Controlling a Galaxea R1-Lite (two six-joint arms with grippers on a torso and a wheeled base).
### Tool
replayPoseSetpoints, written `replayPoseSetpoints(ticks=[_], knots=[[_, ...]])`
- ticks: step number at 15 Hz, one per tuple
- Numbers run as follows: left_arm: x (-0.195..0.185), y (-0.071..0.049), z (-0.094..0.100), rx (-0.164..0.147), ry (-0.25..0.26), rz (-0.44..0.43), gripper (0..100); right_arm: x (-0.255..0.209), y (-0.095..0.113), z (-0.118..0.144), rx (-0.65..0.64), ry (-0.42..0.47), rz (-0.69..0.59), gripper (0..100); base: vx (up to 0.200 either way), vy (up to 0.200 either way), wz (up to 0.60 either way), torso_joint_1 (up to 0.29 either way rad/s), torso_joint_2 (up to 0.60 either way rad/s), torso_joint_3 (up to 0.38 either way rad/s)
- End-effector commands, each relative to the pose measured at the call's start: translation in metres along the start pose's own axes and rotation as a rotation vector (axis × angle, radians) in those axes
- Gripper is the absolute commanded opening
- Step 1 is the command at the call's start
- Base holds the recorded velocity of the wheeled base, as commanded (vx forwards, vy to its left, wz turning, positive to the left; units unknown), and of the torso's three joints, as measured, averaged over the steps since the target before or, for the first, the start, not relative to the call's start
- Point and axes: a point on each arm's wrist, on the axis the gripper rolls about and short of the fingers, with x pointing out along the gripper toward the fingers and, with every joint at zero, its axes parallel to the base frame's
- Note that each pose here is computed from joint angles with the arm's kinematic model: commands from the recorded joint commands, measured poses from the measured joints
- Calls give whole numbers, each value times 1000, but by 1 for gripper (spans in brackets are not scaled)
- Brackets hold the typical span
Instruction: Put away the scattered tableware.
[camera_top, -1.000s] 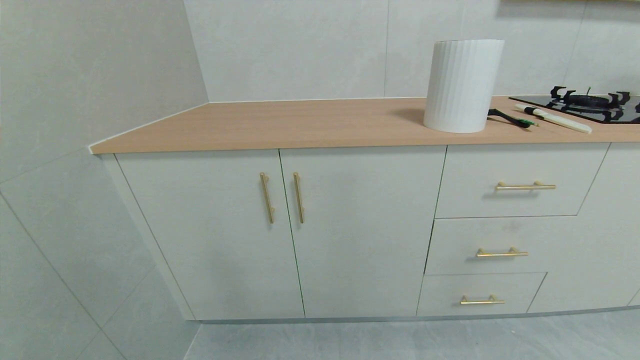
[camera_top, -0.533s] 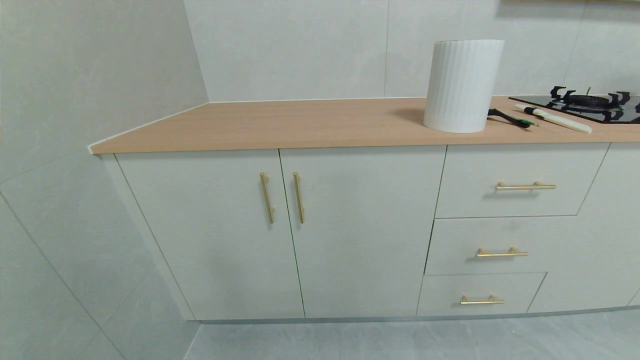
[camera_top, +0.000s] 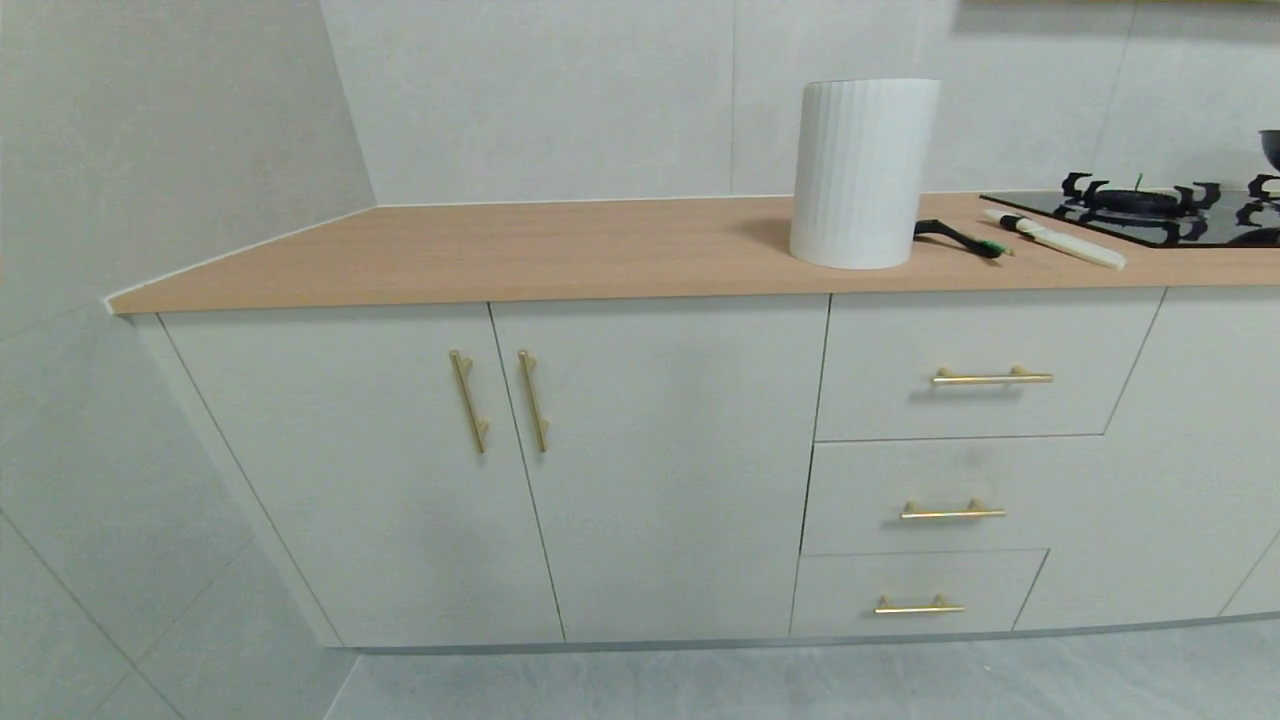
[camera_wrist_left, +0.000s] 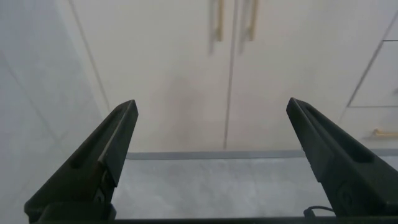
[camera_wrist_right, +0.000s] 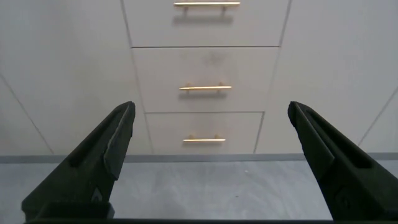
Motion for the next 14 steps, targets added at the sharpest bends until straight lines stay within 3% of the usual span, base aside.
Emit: replayPoseSetpoints(ticks=[1, 6, 14], knots=[[0, 0, 0, -2, 3, 1, 100, 0, 0, 0, 1, 0, 0, 100, 0, -200, 0, 7, -2, -7], [0, 0, 0, -2, 0, 1, 100, 0, 0, 0, 1, 0, 0, 100, 0, -200, 0, 1, 2, -5], [0, 0, 0, -2, 0, 1, 100, 0, 0, 0, 1, 0, 0, 100, 0, 0, 0, 0, 0, 0]])
